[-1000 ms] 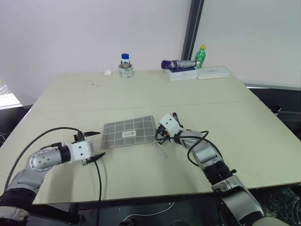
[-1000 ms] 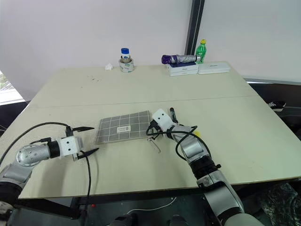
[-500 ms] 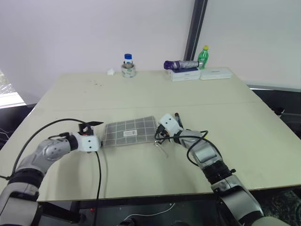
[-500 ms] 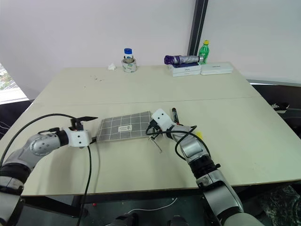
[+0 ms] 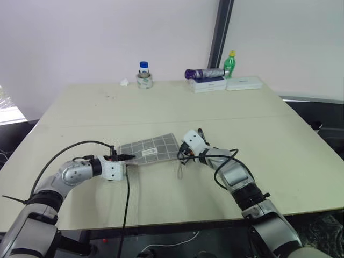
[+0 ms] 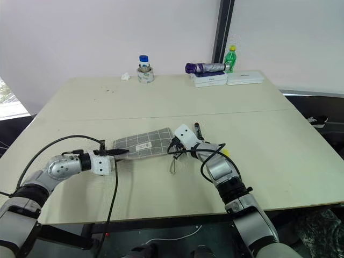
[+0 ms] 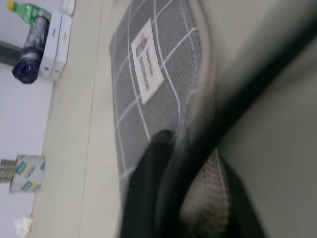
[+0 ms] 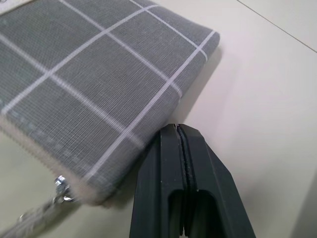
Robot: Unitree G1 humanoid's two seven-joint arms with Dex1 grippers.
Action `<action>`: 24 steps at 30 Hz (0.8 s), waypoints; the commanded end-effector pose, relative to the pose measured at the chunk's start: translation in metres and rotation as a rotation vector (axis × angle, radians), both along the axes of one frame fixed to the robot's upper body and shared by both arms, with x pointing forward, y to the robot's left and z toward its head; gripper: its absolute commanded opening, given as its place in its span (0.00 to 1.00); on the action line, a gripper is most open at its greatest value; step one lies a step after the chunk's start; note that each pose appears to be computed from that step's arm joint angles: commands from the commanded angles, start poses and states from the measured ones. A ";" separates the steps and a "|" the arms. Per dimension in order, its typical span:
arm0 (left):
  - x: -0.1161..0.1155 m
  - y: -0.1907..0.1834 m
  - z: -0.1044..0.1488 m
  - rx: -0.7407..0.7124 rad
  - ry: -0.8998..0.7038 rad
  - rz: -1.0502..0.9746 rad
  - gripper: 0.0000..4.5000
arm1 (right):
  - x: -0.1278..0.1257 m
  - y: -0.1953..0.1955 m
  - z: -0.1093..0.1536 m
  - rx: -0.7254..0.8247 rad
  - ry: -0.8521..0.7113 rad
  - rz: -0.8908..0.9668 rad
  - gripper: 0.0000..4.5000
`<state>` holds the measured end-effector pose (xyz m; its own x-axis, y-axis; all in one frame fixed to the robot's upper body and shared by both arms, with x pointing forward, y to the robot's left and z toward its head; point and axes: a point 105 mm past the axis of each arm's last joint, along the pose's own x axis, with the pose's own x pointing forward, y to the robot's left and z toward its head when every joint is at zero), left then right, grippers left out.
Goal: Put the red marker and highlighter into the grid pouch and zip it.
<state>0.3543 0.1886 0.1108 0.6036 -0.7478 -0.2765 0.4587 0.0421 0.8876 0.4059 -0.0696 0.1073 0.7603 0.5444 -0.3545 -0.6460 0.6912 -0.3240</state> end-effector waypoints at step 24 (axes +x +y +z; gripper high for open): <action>-0.026 -0.009 0.054 -0.766 0.267 0.361 0.00 | -0.018 -0.045 0.096 0.173 -0.142 0.015 0.86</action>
<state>0.3311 0.1804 0.1493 0.8193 -0.5733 0.0074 0.5181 0.7458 0.4187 0.3947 -0.1240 0.1884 0.8049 0.5578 -0.2023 -0.5932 0.7483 -0.2969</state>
